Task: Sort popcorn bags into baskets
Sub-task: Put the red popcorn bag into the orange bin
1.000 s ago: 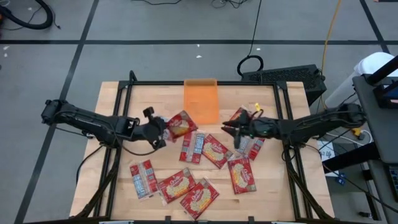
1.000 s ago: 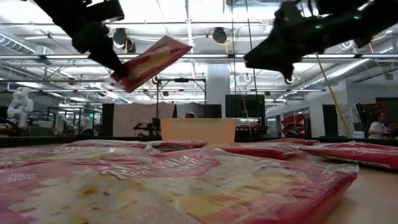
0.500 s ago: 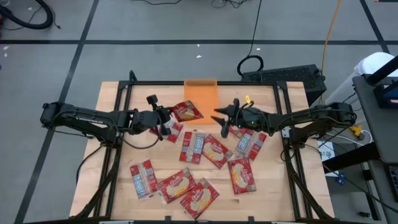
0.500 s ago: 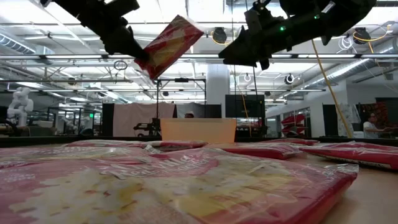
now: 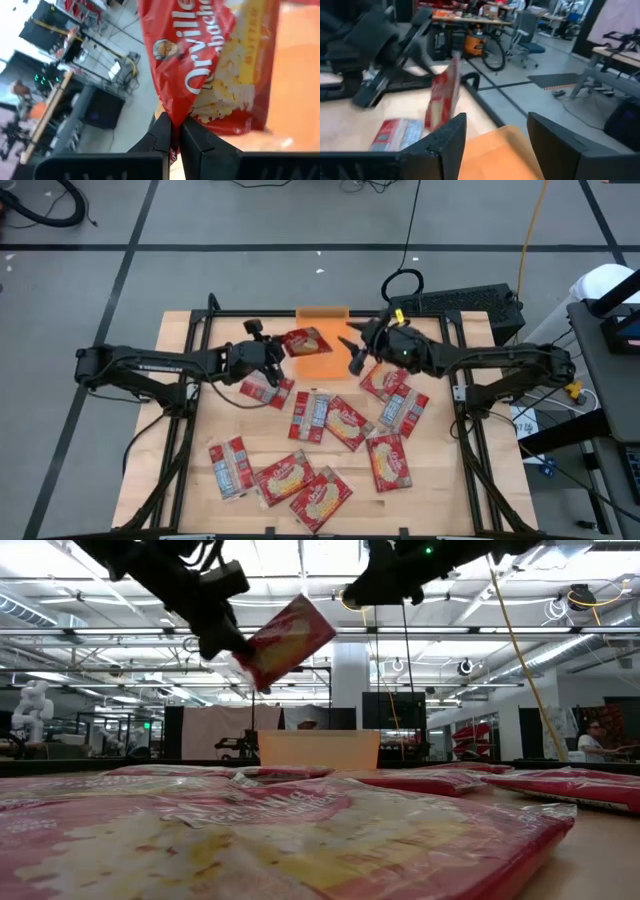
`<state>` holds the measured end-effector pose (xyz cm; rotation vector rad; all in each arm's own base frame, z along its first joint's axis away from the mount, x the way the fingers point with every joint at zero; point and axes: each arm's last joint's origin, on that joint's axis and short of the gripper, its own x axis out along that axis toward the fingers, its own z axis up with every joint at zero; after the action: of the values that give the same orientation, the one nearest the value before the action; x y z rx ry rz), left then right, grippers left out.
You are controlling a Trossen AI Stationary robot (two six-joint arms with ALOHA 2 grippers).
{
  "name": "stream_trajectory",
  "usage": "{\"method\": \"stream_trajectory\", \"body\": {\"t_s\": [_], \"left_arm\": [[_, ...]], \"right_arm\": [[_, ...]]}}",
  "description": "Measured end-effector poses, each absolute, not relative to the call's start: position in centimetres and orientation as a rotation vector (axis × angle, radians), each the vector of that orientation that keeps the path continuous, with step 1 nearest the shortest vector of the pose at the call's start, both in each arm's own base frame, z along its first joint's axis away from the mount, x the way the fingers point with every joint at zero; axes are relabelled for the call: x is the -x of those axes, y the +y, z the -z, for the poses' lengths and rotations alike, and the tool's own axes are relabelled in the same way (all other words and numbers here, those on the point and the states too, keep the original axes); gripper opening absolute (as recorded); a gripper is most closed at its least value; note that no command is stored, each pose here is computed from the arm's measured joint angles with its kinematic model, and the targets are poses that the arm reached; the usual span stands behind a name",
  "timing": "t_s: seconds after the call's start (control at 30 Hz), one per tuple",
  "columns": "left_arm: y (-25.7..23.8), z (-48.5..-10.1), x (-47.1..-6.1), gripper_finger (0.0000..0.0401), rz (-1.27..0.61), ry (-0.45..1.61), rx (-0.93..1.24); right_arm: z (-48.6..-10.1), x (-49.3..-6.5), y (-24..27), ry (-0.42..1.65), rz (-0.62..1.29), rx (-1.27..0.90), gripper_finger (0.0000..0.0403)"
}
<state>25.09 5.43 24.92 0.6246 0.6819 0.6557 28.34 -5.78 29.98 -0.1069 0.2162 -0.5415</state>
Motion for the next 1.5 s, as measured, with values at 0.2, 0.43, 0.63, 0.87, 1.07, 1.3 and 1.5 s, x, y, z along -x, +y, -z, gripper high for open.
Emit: {"method": "stream_trajectory", "body": {"t_s": [0.2, 0.43, 0.63, 0.87, 1.07, 1.3, 1.5], "left_arm": [[6.3, -24.7, -26.0, 0.0021, -0.667, 0.677, -0.711], [7.6, -24.1, -26.4, 0.0022, -0.654, 0.676, -0.695], [8.8, -24.0, -26.5, 0.0023, -0.654, 0.666, -0.706], [9.6, -24.4, -26.4, 0.0023, -0.66, 0.633, -0.71], [9.7, -24.7, -26.5, 0.0023, -0.632, 0.588, -0.724], [10.2, -25.0, -26.5, 0.0024, -0.609, 0.555, -0.738], [10.2, -25.0, -26.4, 0.0024, -0.616, 0.544, -0.706]], "right_arm": [[-29.6, -28.0, -7.4, 0.252, 0.539, 0.074, 0.0218], [-27.9, -29.2, -8.3, 0.283, 0.461, 0.02, 0.0224], [-26.3, -30.9, -8.7, 0.264, 0.411, -0.004, 0.0224], [-25.2, -31.5, -9.6, 0.272, 0.446, -0.002, 0.0224], [-25.5, -31.7, -9.8, 0.24, 0.45, 0.081, 0.0224], [-25.9, -31.5, -10.8, 0.187, 0.351, 0.036, 0.0176], [-25.2, -31.6, -11.2, 0.212, 0.354, 0.025, 0.0062]]}}
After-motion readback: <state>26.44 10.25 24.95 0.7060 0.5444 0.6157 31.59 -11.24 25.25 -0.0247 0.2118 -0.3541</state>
